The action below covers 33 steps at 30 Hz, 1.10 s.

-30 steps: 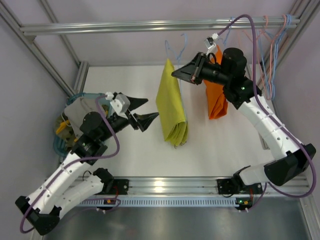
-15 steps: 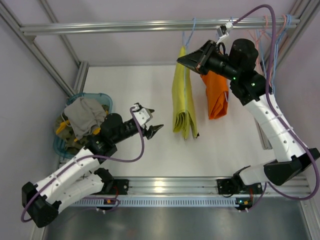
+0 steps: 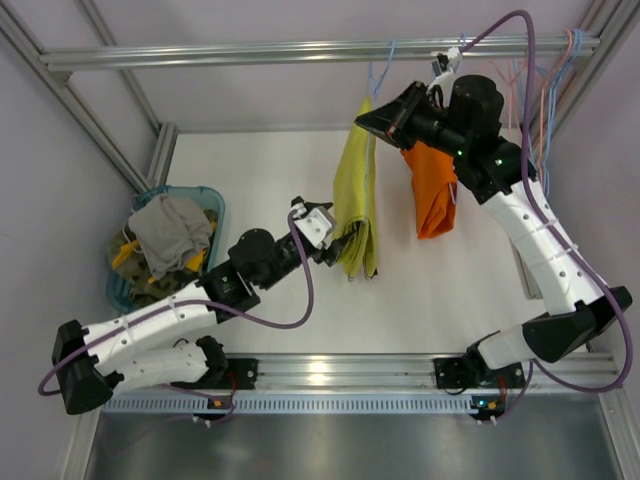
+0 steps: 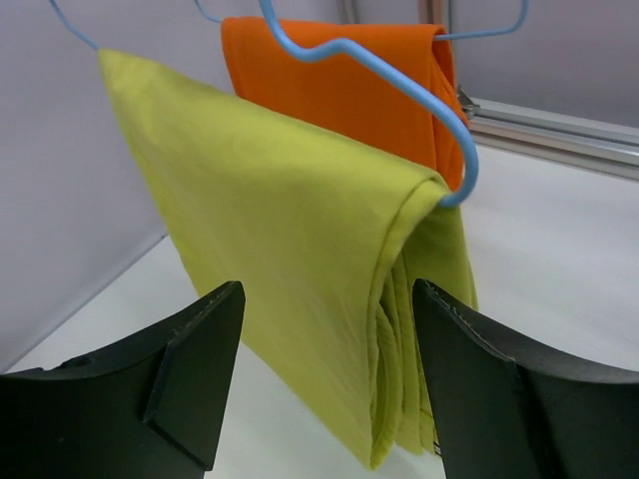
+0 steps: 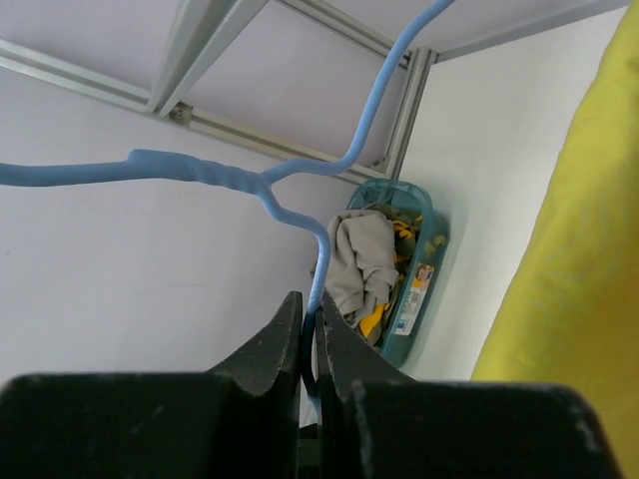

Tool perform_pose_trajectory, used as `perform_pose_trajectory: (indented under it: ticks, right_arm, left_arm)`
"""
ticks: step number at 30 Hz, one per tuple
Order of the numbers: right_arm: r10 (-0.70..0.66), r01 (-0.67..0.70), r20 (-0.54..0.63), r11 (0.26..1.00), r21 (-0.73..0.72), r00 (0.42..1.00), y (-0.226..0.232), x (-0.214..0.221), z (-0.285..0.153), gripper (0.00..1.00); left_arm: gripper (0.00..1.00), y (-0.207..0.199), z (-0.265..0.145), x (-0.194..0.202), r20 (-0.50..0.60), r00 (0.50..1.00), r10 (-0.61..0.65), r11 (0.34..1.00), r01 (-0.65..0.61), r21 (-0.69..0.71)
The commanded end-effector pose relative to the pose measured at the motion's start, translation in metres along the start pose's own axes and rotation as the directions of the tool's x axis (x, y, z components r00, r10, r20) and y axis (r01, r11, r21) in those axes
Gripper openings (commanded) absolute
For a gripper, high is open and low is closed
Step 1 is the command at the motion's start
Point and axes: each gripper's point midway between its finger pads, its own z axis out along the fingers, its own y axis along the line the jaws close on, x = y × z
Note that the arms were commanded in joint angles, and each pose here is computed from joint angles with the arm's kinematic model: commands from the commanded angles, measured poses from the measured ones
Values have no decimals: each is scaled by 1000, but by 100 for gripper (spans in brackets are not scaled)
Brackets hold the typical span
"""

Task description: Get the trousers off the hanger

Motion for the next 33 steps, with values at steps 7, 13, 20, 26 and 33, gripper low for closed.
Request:
perform_pose_trajectory:
  ticks: [7,13,20,26,33]
  right_arm:
    - [-51,84,161,976,-200,986,75,-44,-25,0]
    - [-51,84,148,971,-223,988,78,-41,-27,0]
    - [-58,92,137,962,-257,989,85,-40,-28,0]
    - [-54,88,125,954,-287,991,90,-39,-26,0]
    - [-57,89,117,952,-293,991,90,-38,-25,0]
  left_arm:
    - [74,22,26,-40,104,994,-19,990,33,-134]
    - [73,21,34,-30,82,996,-23,990,34,-140]
    - [76,22,28,-24,75,997,-23,988,34,-151]
    - [75,27,24,-17,56,998,-10,983,20,-182]
    - [63,55,24,-9,19,1000,8,952,-2,-305]
